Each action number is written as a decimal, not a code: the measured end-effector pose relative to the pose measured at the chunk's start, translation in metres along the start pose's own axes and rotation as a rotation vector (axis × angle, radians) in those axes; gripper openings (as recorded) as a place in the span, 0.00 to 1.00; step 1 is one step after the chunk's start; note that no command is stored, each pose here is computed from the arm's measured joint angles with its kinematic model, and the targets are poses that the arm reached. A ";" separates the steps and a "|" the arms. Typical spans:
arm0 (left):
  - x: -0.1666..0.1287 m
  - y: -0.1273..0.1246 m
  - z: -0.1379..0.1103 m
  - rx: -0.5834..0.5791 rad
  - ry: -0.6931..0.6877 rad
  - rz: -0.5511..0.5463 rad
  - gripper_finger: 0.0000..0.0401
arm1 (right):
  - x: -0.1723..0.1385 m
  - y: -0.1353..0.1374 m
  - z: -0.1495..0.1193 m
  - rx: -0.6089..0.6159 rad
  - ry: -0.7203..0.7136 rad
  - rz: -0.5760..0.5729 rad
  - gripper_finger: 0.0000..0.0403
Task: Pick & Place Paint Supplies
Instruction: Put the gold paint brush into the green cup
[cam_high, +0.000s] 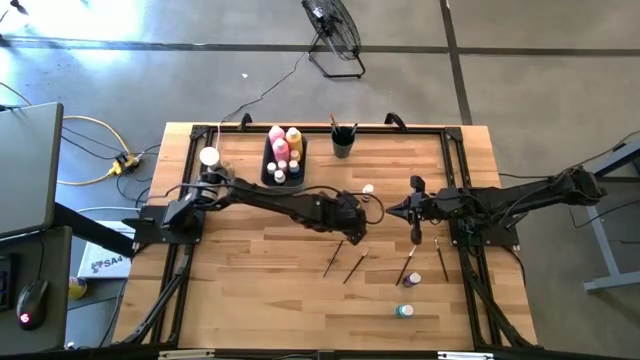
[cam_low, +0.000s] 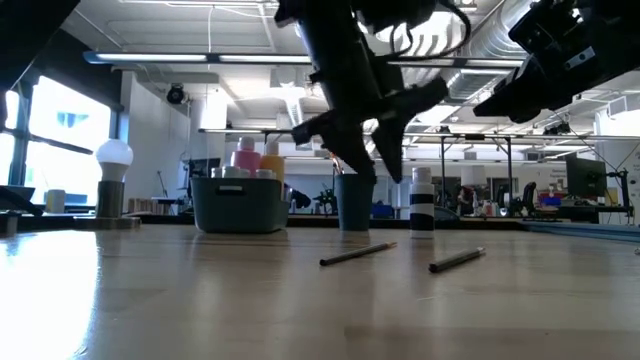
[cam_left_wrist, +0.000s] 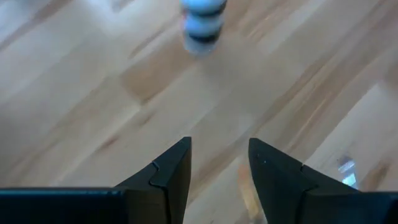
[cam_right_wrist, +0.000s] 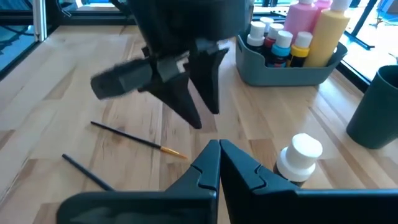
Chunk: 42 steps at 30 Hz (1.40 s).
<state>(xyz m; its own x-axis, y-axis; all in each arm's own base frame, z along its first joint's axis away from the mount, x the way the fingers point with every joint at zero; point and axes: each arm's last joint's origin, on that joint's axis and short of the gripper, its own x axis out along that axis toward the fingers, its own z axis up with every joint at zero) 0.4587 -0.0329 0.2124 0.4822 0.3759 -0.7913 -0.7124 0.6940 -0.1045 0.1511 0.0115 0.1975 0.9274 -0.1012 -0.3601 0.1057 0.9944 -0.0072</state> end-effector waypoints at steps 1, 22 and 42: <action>0.003 0.001 -0.003 0.010 0.019 0.012 0.39 | 0.000 0.000 0.000 0.000 0.001 -0.001 0.00; 0.024 -0.006 -0.014 0.010 0.089 -0.050 0.39 | 0.000 0.000 -0.001 -0.003 0.012 -0.002 0.00; 0.052 -0.005 -0.021 -0.101 0.212 -0.122 0.39 | 0.000 0.000 -0.001 -0.020 0.015 -0.002 0.00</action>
<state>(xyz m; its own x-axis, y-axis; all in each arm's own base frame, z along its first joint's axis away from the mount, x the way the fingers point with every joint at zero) 0.4767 -0.0300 0.1595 0.4577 0.1481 -0.8767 -0.7078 0.6574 -0.2585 0.1506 0.0114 0.1961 0.9218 -0.1025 -0.3740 0.1000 0.9946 -0.0261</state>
